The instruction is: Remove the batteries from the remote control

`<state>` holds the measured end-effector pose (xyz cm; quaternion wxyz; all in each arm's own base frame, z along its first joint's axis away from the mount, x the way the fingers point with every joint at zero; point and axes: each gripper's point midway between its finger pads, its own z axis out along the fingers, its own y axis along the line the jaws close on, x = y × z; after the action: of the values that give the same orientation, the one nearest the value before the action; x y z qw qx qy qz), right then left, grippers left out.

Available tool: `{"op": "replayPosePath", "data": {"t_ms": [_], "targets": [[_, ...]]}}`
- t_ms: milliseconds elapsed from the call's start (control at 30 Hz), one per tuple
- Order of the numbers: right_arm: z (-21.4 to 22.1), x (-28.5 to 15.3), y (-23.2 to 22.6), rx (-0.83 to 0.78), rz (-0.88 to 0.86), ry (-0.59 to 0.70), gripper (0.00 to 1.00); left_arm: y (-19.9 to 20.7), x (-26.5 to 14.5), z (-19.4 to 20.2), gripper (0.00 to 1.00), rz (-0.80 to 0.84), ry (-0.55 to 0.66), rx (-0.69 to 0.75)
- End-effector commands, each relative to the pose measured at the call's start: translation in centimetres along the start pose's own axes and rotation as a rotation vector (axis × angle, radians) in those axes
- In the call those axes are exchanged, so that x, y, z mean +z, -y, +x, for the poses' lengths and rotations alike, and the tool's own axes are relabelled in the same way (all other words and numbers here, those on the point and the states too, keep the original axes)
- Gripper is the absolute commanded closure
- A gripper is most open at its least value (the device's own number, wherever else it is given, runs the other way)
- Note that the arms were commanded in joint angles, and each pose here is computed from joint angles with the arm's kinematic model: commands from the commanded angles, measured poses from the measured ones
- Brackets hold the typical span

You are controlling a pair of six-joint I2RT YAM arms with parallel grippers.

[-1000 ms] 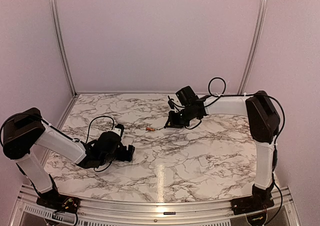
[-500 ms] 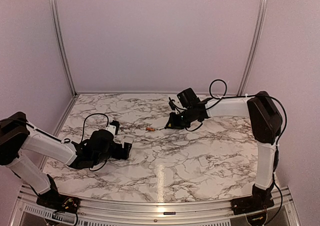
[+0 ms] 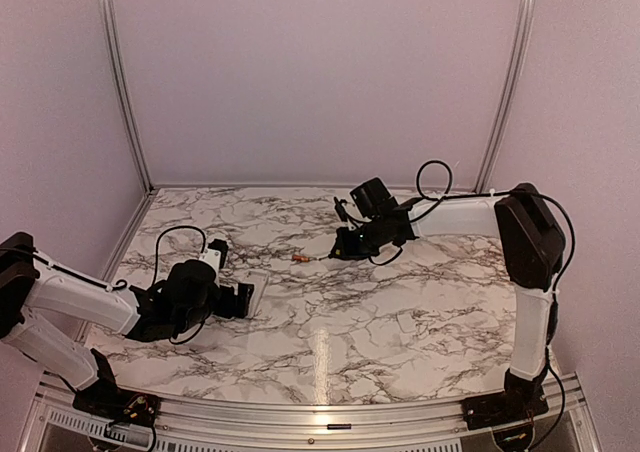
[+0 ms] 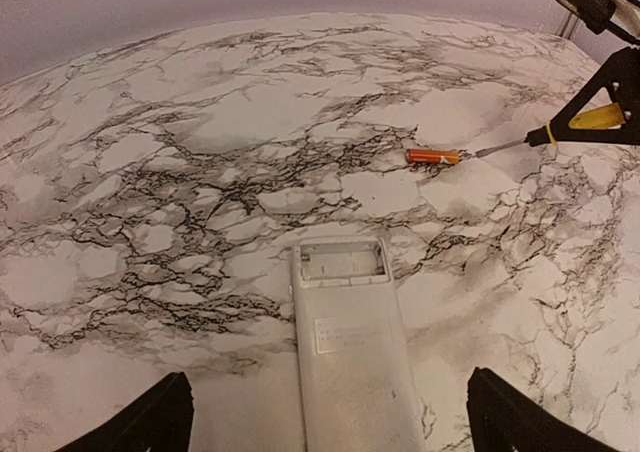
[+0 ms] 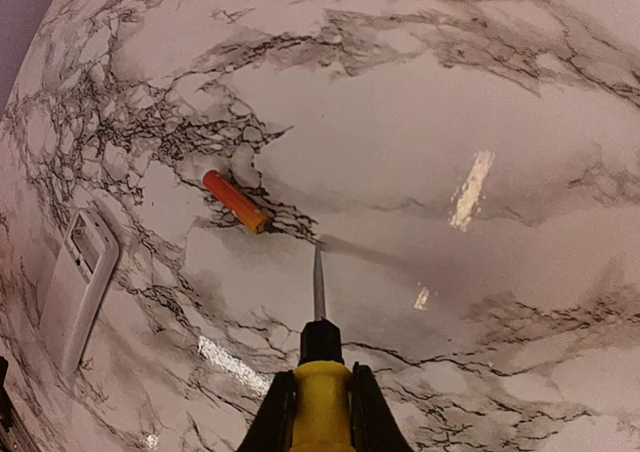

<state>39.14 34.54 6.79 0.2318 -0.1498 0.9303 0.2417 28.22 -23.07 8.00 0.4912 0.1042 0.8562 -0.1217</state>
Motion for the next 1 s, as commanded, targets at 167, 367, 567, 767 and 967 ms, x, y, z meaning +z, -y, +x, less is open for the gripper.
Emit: {"op": "replayPosePath", "data": {"t_ms": [167, 367, 567, 767, 967], "targets": [[7.8, 1.9, 3.1, 0.009, 0.139, -0.238, 0.84, -1.0, -0.9, -0.6, 0.01, -0.033, 0.018, 0.015], [8.4, 2.1, 3.1, 0.009, 0.142, -0.257, 0.77, -1.3, -1.2, -0.8, 0.01, -0.042, 0.023, 0.009], [8.4, 1.8, 3.0, 0.013, 0.145, -0.257, 0.66, -1.6, -1.7, -0.9, 0.01, -0.045, 0.029, -0.002], [7.7, 1.1, 2.7, 0.011, 0.148, -0.236, 0.61, -2.2, -2.5, -1.0, 0.01, -0.054, 0.043, -0.02], [5.4, -1.2, 2.1, -0.009, 0.17, -0.174, 0.34, -3.0, -3.8, -2.9, 0.01, -0.087, 0.095, 0.009]]}}
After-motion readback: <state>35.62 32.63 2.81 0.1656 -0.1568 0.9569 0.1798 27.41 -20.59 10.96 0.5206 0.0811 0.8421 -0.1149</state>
